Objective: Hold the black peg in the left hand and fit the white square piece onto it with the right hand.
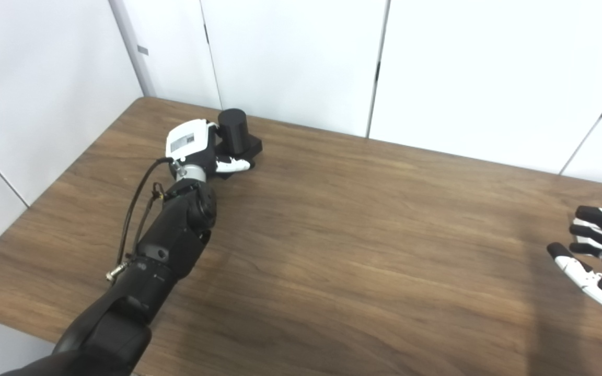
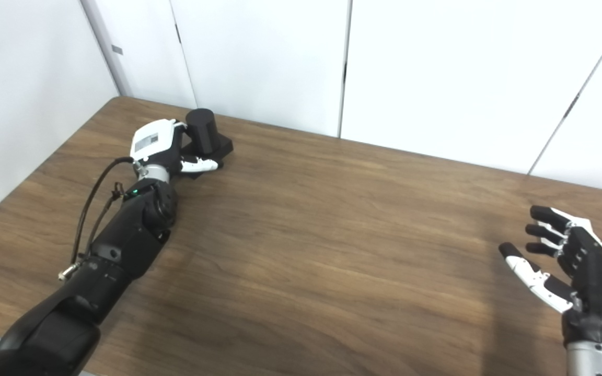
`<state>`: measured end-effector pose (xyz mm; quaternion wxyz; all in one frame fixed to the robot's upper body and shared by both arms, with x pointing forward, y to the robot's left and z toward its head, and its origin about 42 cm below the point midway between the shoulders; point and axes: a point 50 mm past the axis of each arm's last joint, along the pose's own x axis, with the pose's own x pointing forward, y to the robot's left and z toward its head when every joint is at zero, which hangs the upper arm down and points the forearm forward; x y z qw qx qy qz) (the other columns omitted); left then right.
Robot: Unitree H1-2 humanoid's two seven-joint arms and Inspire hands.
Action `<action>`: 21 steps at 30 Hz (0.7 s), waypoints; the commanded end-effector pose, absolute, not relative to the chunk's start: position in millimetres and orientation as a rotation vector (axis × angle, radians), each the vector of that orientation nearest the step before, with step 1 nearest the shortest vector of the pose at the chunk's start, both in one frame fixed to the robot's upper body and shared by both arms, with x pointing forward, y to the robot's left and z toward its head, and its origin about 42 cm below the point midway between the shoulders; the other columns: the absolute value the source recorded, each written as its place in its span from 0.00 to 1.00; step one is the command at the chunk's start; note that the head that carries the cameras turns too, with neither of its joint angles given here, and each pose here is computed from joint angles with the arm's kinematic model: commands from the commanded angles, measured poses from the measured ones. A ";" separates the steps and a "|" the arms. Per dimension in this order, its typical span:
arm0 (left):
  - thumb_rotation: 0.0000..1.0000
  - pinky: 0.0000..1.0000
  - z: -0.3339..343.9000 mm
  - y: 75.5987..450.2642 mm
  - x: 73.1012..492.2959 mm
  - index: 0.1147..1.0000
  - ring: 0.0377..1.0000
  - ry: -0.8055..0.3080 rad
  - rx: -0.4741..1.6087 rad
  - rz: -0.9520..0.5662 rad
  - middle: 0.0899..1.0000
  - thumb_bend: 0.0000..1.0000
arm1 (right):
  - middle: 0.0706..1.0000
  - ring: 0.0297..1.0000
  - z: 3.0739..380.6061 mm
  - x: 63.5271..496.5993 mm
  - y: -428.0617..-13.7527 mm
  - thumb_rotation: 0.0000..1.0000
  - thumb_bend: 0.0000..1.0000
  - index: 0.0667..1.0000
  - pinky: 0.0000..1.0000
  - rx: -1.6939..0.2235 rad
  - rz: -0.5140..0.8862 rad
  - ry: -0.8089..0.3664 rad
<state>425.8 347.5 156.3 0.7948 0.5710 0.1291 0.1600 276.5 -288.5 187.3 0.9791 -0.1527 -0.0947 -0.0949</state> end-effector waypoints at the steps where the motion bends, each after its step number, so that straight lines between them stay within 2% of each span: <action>1: 0.48 0.89 180.8 354.6 436.7 0.71 0.97 0.227 1.258 0.397 0.93 0.90 | 0.73 0.69 208.4 277.7 -289.1 0.00 0.42 0.67 0.60 -0.317 -0.192 -0.285; 12: 0.48 0.88 172.6 361.1 431.2 0.71 0.97 0.253 1.261 0.397 0.92 0.90 | 0.72 0.69 208.8 278.8 -289.7 0.00 0.43 0.66 0.61 -0.329 -0.194 -0.285; 21: 0.47 0.84 168.0 369.3 424.1 0.71 0.95 0.263 1.283 0.406 0.91 0.89 | 0.73 0.68 208.7 279.7 -289.7 0.00 0.43 0.66 0.61 -0.337 -0.198 -0.280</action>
